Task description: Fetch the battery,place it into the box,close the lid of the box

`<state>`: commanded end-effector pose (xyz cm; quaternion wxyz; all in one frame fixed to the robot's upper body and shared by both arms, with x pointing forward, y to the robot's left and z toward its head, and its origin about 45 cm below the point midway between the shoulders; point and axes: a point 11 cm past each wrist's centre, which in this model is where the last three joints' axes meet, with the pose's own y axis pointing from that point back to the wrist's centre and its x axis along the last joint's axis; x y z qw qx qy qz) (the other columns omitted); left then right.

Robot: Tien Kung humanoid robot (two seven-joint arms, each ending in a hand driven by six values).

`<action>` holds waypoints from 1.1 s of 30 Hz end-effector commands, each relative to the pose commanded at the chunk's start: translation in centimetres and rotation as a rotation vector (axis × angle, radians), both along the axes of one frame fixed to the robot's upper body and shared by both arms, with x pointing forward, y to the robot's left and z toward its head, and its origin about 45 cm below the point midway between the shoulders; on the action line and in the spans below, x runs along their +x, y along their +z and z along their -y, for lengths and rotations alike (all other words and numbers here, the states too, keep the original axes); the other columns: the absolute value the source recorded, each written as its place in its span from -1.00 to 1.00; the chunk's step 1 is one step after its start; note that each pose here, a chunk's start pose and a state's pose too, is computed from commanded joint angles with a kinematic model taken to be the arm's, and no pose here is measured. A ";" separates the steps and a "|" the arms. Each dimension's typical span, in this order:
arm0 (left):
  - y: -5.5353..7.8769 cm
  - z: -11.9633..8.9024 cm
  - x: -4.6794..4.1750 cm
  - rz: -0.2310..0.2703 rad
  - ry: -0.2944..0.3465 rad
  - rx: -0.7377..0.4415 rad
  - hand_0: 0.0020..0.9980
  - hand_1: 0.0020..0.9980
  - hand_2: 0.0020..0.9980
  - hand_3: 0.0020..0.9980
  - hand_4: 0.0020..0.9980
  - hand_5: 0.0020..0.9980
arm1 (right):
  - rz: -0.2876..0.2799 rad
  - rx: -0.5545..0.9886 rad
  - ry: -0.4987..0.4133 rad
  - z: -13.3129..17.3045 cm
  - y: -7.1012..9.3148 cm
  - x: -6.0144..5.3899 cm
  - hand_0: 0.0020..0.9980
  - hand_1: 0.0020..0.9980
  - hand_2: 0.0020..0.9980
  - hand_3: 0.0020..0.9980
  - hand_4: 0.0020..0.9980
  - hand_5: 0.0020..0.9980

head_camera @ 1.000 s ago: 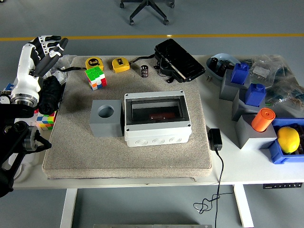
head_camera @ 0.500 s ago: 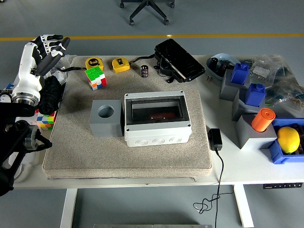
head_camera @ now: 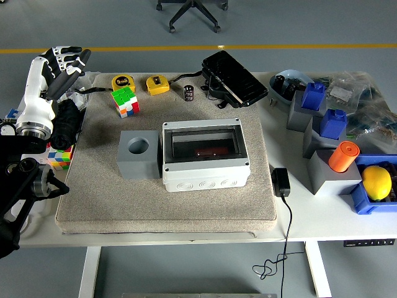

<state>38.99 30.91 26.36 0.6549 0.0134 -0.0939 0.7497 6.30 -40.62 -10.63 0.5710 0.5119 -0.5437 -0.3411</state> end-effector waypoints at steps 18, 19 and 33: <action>0.8 0.3 0.38 0.020 -0.007 -0.011 -0.42 0.04 0.12 0.14 0.88 0.01 | 0.014 -0.008 -0.004 0.4 0.2 0.6 0.19 0.31 0.33 0.15 0.88 -0.09; 0.8 0.3 0.36 0.020 -0.008 -0.012 -0.42 0.04 0.12 0.14 0.88 0.01 | 0.015 -0.008 -0.004 0.4 0.2 0.6 0.19 0.31 0.33 0.15 0.88 -0.09; 0.4 0.7 0.34 0.006 -0.023 -0.014 -0.43 0.00 0.11 0.14 0.87 0.01 | 0.001 -0.005 -0.014 0.3 0.0 -0.3 0.20 0.30 0.32 0.16 0.88 -0.09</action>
